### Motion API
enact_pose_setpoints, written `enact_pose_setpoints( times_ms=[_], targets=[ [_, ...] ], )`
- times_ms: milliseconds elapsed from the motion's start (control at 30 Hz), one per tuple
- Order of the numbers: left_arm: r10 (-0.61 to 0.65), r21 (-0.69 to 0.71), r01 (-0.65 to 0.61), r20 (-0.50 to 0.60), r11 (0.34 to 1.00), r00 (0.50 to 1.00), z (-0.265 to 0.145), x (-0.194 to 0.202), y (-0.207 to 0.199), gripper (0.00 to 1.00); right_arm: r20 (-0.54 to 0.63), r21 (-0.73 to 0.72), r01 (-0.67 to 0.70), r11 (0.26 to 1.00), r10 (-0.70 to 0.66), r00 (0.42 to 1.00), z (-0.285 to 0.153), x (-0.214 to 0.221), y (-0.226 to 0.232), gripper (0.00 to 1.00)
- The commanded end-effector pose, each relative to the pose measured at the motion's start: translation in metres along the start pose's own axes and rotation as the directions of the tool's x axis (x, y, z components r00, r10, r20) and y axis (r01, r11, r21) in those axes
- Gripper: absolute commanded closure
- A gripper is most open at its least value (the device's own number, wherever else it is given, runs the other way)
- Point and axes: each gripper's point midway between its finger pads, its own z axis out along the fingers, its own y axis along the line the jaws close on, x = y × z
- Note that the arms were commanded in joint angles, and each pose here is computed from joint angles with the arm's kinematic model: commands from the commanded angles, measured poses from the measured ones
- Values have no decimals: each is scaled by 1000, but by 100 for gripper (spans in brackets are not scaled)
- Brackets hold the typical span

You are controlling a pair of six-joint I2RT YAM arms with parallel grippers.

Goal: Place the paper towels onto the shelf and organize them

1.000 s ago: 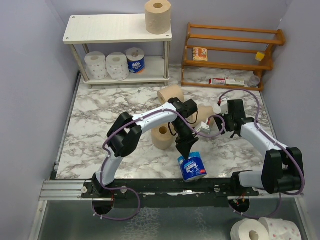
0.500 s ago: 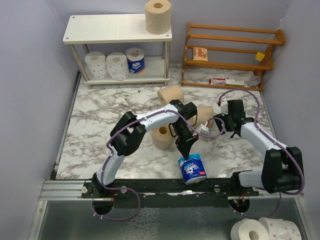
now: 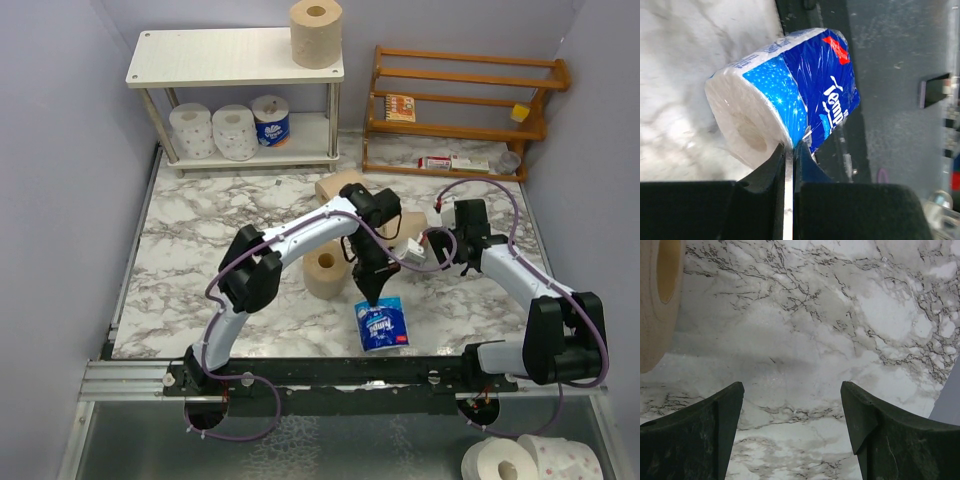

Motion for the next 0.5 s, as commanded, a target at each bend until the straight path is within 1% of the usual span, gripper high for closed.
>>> enact_pose_setpoints(
  times_ms=[0, 100, 167, 233, 300, 400, 467],
  targets=[
    [168, -260, -180, -69, 949, 983, -64, -21, -24, 100, 15, -17, 1, 1000, -1, 1000, 1, -8, 1, 21],
    [211, -432, -226, -85, 873, 974, -101, -41, -23, 100, 10, -34, 6, 999, -6, 1000, 2, -7, 4, 21],
    [227, -557, -241, -94, 795, 969, -126, -53, -17, 100, 7, -28, 7, 1000, -7, 1000, 3, -7, 4, 21],
    [255, -667, -262, -111, 697, 960, -152, -63, -13, 100, 7, -28, 6, 1000, -6, 1000, 3, -7, 4, 21],
    [290, -764, -274, -119, 585, 950, -180, -74, -13, 100, 8, -28, 5, 1000, -5, 1000, 2, -7, 3, 21],
    [322, -859, -280, -145, 428, 936, -217, -86, -13, 100, 9, -27, 5, 1000, -5, 1000, 2, -7, 3, 21],
    [307, -903, -273, -171, 330, 936, -240, -87, -9, 100, 6, -27, 6, 1000, -6, 1000, 2, -6, 4, 21]
  ],
)
